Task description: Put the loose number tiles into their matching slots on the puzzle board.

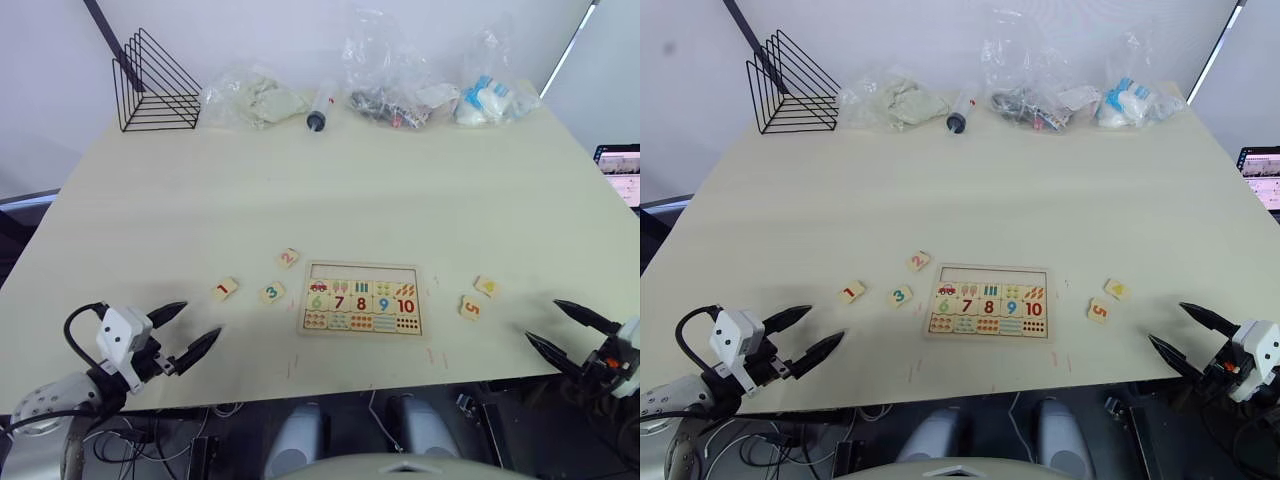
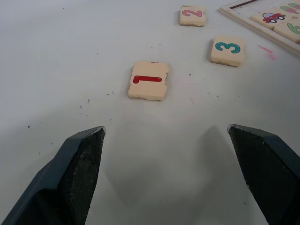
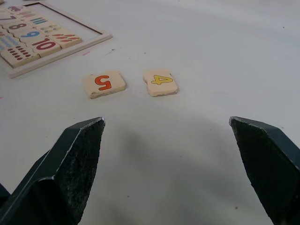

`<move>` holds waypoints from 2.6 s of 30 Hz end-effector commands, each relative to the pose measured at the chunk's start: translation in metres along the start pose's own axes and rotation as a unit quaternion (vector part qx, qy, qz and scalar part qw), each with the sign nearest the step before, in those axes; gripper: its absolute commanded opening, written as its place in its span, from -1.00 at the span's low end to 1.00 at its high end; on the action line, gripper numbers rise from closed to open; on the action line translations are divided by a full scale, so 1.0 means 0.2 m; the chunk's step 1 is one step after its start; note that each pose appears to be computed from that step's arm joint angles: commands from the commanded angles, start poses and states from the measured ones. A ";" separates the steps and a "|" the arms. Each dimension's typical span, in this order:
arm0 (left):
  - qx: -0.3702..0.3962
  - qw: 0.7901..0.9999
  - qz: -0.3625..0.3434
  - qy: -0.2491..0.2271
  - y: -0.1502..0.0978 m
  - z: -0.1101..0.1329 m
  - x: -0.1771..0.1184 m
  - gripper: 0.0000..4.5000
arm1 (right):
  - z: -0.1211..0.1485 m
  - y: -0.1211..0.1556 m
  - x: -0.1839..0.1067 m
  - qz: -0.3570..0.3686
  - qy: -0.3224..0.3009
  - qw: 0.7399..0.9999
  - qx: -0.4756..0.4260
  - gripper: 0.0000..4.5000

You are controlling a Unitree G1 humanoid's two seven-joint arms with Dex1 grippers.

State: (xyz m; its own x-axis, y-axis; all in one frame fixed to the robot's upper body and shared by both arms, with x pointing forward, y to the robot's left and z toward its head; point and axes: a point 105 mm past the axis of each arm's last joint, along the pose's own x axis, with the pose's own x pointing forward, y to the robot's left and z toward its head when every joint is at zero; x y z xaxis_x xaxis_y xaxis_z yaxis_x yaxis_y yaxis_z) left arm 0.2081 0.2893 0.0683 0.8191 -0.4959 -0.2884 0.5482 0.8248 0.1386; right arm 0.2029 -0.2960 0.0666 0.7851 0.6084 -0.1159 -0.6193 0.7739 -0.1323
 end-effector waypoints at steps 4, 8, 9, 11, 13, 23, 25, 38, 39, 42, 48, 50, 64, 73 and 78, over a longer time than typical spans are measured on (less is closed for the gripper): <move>0.014 1.000 0.001 -0.006 0.04 0.03 -0.02 0.98 | 0.05 -0.02 -0.03 0.008 -0.017 1.000 -0.023 1.00; 0.021 1.000 -0.004 -0.007 0.05 0.05 -0.01 0.98 | 0.07 -0.02 -0.03 0.020 -0.027 0.999 -0.028 1.00; 0.022 1.000 -0.005 -0.008 0.06 0.06 0.00 0.98 | 0.08 -0.01 -0.02 0.028 -0.031 0.999 -0.028 1.00; 0.027 1.000 -0.010 -0.007 0.07 0.07 0.01 0.98 | 0.09 0.00 -0.02 0.042 -0.034 0.998 -0.028 1.00; 0.034 0.999 -0.015 -0.005 0.08 0.08 0.02 0.98 | 0.10 0.02 -0.01 0.051 -0.040 0.998 -0.028 1.00; 0.062 0.997 -0.050 0.013 0.14 0.15 0.11 0.98 | 0.21 0.16 0.06 0.131 -0.079 0.988 -0.035 1.00; 0.065 0.996 -0.059 0.022 0.15 0.15 0.13 0.98 | 0.23 0.18 0.06 0.144 -0.081 0.986 -0.035 1.00; 0.053 0.993 -0.095 0.048 0.17 0.12 0.22 0.98 | 0.26 0.16 0.07 0.168 -0.087 0.981 -0.050 1.00; 0.053 0.993 -0.098 0.049 0.17 0.12 0.22 0.98 | 0.27 0.16 0.07 0.167 -0.088 0.981 -0.050 1.00; 0.059 0.991 -0.108 0.054 0.16 0.11 0.23 0.98 | 0.27 0.16 0.08 0.168 -0.091 0.980 -0.051 1.00; 0.059 0.991 -0.108 0.054 0.17 0.10 0.25 0.98 | 0.27 0.17 0.08 0.174 -0.094 0.979 -0.054 1.00; 0.057 0.991 -0.113 0.054 0.17 0.09 0.25 0.98 | 0.27 0.17 0.08 0.175 -0.095 0.979 -0.054 1.00; 0.048 0.990 -0.130 0.022 0.14 0.14 0.23 -0.59 | 0.27 0.18 0.08 0.179 -0.099 0.977 -0.055 1.00; 0.090 0.980 -0.178 0.019 0.14 0.28 0.23 -0.59 | 0.29 0.19 0.10 0.175 -0.108 0.977 -0.055 1.00; 0.133 0.966 -0.221 0.017 0.14 0.40 0.29 -0.59 | 0.29 0.19 0.10 0.172 -0.110 0.977 -0.057 1.00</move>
State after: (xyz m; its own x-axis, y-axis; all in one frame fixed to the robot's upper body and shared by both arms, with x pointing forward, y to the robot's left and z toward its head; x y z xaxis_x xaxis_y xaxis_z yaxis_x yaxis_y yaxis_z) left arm 0.2840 0.2652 0.1245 0.5201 -0.7570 -0.3954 0.8537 0.4743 0.2149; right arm 0.1965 -0.2461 0.1068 0.5138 0.8577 0.0172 -0.8402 0.5071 -0.1919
